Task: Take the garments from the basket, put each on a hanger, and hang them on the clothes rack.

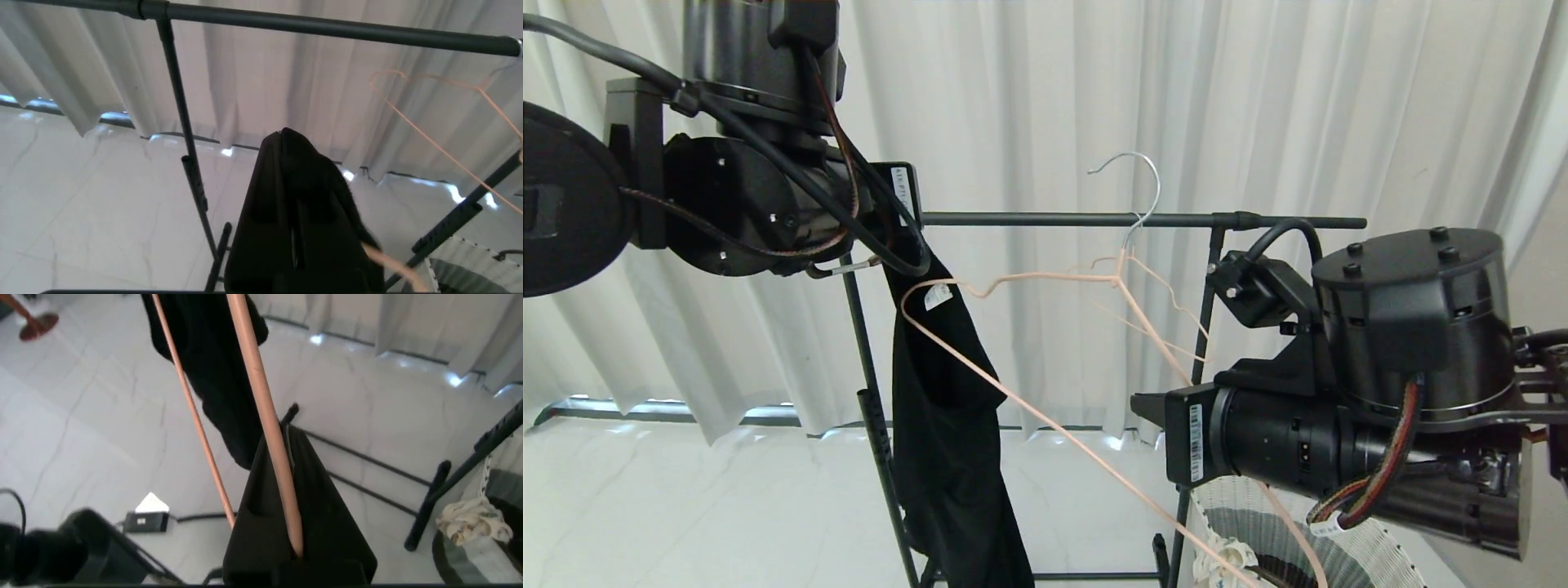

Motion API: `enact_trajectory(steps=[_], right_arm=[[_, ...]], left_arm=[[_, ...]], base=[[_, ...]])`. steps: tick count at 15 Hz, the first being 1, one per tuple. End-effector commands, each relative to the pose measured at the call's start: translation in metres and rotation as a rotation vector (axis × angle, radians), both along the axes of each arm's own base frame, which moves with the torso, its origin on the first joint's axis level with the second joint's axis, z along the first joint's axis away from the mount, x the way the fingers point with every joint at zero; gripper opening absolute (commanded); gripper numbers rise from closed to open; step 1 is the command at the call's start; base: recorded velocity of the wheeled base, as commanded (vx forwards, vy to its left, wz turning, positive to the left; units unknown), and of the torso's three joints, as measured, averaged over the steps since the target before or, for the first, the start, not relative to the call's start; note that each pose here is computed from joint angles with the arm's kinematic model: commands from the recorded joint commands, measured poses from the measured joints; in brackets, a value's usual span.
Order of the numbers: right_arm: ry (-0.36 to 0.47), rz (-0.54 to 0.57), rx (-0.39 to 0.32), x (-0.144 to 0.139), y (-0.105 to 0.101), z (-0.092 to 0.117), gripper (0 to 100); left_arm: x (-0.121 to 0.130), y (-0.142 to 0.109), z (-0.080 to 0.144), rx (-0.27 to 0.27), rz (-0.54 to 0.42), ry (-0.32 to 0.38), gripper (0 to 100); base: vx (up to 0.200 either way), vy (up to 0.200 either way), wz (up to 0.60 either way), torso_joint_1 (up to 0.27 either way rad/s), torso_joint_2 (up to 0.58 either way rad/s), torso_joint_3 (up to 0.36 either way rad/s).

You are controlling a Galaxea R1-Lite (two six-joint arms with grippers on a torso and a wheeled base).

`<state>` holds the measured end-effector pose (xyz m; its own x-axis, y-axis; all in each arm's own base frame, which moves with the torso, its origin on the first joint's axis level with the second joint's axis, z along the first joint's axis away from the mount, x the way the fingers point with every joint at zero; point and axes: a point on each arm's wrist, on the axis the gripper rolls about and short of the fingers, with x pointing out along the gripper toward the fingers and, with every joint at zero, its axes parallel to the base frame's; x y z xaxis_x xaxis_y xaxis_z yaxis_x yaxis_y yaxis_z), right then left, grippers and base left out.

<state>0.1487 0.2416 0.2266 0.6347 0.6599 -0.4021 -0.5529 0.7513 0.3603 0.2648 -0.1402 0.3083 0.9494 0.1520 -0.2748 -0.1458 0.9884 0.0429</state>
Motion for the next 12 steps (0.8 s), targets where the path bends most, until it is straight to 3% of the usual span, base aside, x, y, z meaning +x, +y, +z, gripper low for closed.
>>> enact_trajectory(steps=[1,6,12], right_arm=[[-0.024,-0.028,0.026,0.001,-0.001,0.004,0],[-0.050,-0.013,0.068,-0.002,0.005,0.008,0],[-0.009,0.045,0.012,-0.010,0.025,-0.013,0]], left_arm=[[0.004,-0.001,-0.005,0.011,0.010,0.014,0],[0.007,-0.002,-0.006,0.013,0.012,0.016,0],[0.006,-0.002,0.002,-0.002,0.013,-0.009,0]], base=[[0.000,0.000,0.00,0.000,0.00,0.000],[0.000,0.000,0.00,0.000,0.00,0.000],[0.000,0.000,0.00,0.000,0.00,0.000]])
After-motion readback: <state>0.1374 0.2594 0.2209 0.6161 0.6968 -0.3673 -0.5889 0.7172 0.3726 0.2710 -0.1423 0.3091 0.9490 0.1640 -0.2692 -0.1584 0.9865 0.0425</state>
